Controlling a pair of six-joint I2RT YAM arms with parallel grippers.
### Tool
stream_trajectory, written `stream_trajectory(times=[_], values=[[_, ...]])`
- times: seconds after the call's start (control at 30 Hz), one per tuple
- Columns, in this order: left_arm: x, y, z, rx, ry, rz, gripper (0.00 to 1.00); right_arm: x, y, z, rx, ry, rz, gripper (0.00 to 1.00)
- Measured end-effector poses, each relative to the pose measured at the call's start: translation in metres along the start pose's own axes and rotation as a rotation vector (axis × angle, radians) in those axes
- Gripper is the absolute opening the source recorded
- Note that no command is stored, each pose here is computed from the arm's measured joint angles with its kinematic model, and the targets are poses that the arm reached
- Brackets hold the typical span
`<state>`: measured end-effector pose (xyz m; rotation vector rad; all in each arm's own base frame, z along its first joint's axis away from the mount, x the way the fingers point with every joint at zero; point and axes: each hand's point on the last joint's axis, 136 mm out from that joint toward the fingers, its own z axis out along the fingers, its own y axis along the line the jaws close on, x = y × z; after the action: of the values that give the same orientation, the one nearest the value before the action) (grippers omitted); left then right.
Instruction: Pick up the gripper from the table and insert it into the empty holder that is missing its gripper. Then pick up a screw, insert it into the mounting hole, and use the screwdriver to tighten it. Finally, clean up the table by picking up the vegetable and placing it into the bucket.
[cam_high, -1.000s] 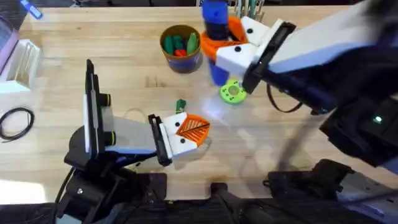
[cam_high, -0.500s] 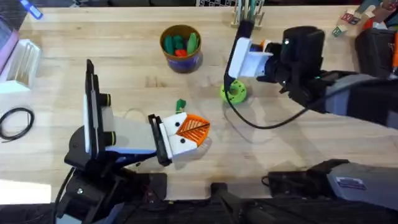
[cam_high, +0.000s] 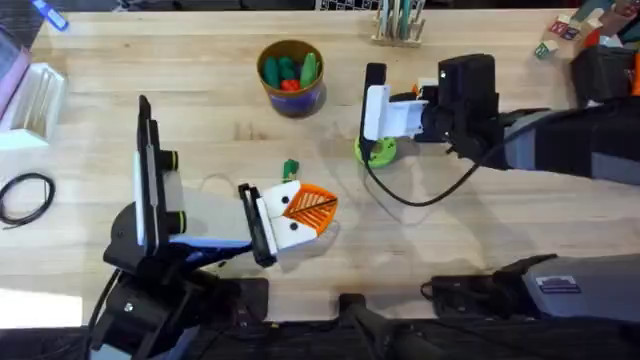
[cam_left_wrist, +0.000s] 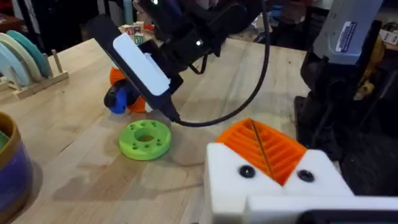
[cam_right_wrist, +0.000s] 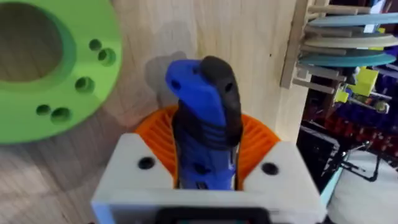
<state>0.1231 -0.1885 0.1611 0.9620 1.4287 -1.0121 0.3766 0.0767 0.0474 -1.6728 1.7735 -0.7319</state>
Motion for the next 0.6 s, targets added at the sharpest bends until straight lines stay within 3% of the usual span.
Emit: stream_trajectory(times=[0.07, 0.17, 0.23, 0.37, 0.4, 0.53, 0.57, 0.6], values=[[0.0, 0.0, 0.0, 0.0, 0.0, 0.0, 0.015, 0.0, 0.0, -0.001, -0.009, 0.003, -0.005, 0.499], [0.0, 0.0, 0.0, 0.0, 0.0, 0.0, 0.016, -0.002, -0.009, -0.003, 0.015, -0.003, -0.004, 0.911], [0.0, 0.0, 0.0, 0.0, 0.0, 0.002, 0.08, -0.002, -0.014, -0.005, 0.022, -0.002, 0.006, 0.984], [0.0, 0.0, 0.0, 0.0, 0.0, 0.0, 0.138, -0.002, -0.012, -0.01, 0.017, 0.005, 0.052, 0.989], [0.0, 0.0, 0.0, 0.0, 0.0, 0.004, 0.198, -0.002, -0.012, -0.011, 0.016, 0.004, 0.068, 0.989], [0.0, 0.0, 0.0, 0.0, 0.0, 0.004, 0.827, -0.004, -0.017, -0.024, 0.042, -0.011, 0.17, 0.989], [0.0, 0.0, 0.0, 0.0, 0.0, 0.002, 0.936, -0.004, -0.023, -0.03, 0.062, -0.02, 0.211, 0.989], [0.0, 0.0, 0.0, 0.0, 0.0, 0.002, 0.975, -0.005, -0.03, -0.036, 0.084, -0.031, 0.256, 0.989]])
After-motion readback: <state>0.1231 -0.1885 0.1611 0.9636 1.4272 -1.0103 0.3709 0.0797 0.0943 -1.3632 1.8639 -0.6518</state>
